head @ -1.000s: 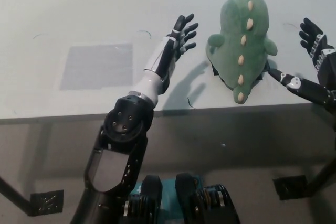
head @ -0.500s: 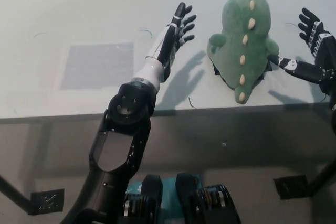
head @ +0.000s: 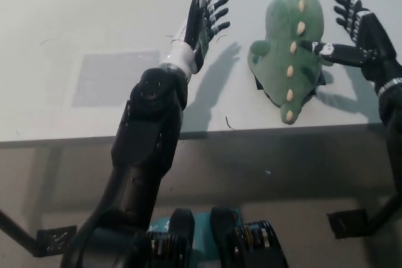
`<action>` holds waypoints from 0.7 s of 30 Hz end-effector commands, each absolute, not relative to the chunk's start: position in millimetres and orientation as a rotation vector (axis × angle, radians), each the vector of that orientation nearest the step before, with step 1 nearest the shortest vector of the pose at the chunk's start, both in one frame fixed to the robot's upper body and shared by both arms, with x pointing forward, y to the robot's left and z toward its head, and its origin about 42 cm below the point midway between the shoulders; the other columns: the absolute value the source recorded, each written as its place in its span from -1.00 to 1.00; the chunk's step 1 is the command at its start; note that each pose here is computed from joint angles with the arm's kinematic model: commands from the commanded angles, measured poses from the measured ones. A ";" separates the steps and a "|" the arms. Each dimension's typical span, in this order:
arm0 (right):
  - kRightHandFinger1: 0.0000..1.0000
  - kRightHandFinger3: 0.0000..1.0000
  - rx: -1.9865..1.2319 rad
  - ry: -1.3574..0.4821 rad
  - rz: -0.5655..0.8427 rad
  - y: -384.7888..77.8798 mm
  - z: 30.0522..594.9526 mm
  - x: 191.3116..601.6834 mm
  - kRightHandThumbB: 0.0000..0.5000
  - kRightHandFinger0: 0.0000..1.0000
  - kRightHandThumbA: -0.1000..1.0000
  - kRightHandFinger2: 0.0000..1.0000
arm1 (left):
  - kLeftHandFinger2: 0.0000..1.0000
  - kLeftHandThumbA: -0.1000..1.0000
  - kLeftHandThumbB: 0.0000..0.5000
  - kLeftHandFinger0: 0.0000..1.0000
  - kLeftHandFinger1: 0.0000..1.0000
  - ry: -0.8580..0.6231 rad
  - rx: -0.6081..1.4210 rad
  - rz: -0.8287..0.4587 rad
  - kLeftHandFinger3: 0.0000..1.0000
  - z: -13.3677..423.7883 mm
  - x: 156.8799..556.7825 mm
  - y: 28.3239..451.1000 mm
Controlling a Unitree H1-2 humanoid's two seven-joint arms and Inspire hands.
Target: Use both hands to pick up a dinasour on the right side and move it to the left side
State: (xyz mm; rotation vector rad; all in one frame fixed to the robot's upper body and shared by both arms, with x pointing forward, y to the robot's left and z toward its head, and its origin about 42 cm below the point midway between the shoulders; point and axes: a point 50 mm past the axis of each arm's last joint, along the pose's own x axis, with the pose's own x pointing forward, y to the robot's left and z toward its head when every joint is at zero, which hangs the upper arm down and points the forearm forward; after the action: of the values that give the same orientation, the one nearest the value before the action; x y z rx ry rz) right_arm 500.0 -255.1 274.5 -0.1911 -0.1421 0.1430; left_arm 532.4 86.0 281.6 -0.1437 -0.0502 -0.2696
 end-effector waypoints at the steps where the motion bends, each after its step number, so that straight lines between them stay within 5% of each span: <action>1: 1.00 1.00 -0.221 -0.179 0.156 -254.4 301.5 519.4 -0.92 1.00 1.00 1.00 | 1.00 1.00 0.37 1.00 1.00 -0.061 -0.171 -0.263 1.00 316.1 546.4 82.2; 3: 1.00 1.00 -0.226 -0.158 0.153 -256.4 295.4 523.3 -0.89 1.00 1.00 1.00 | 1.00 1.00 0.44 1.00 1.00 -0.032 -0.159 -0.255 1.00 311.4 548.7 83.6; 7: 1.00 1.00 -0.218 -0.140 0.132 -253.5 290.2 530.5 -1.00 1.00 1.00 1.00 | 1.00 1.00 0.20 1.00 1.00 0.020 -0.113 -0.250 1.00 308.2 554.3 88.2; 11: 1.00 1.00 -0.230 -0.102 0.122 -252.5 270.4 531.9 -0.73 1.00 1.00 1.00 | 1.00 1.00 -0.05 1.00 1.00 0.080 -0.124 -0.247 1.00 288.5 555.9 93.0; 21: 1.00 1.00 -0.269 -0.090 0.107 -249.8 254.8 535.4 -0.57 1.00 1.00 1.00 | 1.00 1.00 0.13 1.00 1.00 0.149 -0.106 -0.242 1.00 244.5 544.5 83.3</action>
State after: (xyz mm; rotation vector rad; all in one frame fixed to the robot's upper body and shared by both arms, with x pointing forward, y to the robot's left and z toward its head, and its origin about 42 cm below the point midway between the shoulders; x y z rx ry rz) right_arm 521.6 -256.5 222.4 -0.2229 0.0427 0.1191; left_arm 543.7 93.0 235.7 -0.1070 0.1931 -0.2406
